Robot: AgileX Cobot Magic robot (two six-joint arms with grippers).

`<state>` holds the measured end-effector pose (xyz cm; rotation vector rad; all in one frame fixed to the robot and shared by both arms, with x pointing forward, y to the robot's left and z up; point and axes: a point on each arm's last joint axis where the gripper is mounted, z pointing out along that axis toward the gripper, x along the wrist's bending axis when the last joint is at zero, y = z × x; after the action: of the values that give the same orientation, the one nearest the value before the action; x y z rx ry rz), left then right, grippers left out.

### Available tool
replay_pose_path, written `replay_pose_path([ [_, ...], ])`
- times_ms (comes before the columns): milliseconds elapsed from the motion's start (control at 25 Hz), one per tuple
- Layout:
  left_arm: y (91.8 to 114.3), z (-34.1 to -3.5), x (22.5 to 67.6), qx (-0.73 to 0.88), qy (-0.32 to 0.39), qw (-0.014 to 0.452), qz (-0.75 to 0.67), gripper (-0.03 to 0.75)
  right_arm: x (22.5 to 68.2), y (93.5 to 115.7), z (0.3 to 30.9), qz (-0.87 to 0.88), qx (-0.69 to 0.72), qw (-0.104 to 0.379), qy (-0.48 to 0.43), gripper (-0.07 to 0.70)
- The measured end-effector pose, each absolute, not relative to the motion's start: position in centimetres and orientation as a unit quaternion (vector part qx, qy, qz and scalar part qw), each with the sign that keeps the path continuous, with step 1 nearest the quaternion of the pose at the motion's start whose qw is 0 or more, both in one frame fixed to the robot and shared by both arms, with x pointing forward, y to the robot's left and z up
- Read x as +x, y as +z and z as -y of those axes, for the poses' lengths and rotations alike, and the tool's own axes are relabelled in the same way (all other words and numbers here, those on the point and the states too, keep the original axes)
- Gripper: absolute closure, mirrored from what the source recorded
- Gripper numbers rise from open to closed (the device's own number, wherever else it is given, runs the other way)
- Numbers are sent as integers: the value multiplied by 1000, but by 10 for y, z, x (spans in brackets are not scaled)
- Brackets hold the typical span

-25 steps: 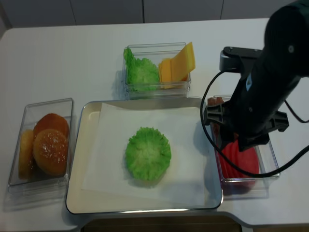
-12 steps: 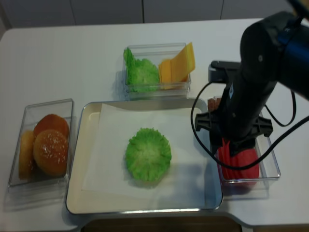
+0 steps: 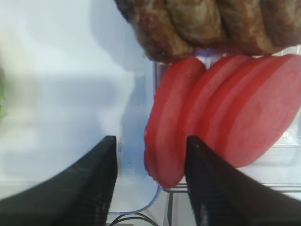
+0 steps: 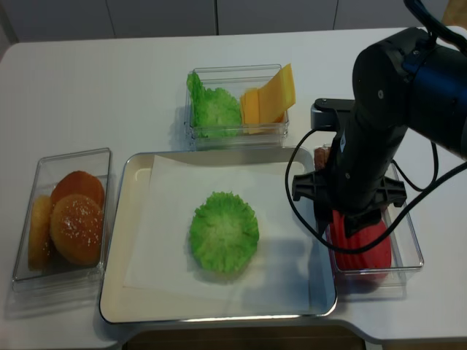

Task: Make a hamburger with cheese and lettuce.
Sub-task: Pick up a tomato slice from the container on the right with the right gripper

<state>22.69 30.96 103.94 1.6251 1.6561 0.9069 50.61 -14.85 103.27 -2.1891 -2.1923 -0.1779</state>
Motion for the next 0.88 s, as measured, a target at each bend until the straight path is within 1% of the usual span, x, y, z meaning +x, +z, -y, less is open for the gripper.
replay_pose_path([
  [240, 1039, -310, 227, 618, 345, 319, -630, 363, 507, 1032, 149, 707, -704, 15, -58, 260],
  [480, 1039, -310, 227, 618, 345, 319, -630, 363, 510, 1026, 147, 707, -705, 18, -50, 260],
  [880, 1039, -310, 227, 618, 345, 319, -630, 363, 512, 1023, 146, 707, -705, 18, -53, 260],
])
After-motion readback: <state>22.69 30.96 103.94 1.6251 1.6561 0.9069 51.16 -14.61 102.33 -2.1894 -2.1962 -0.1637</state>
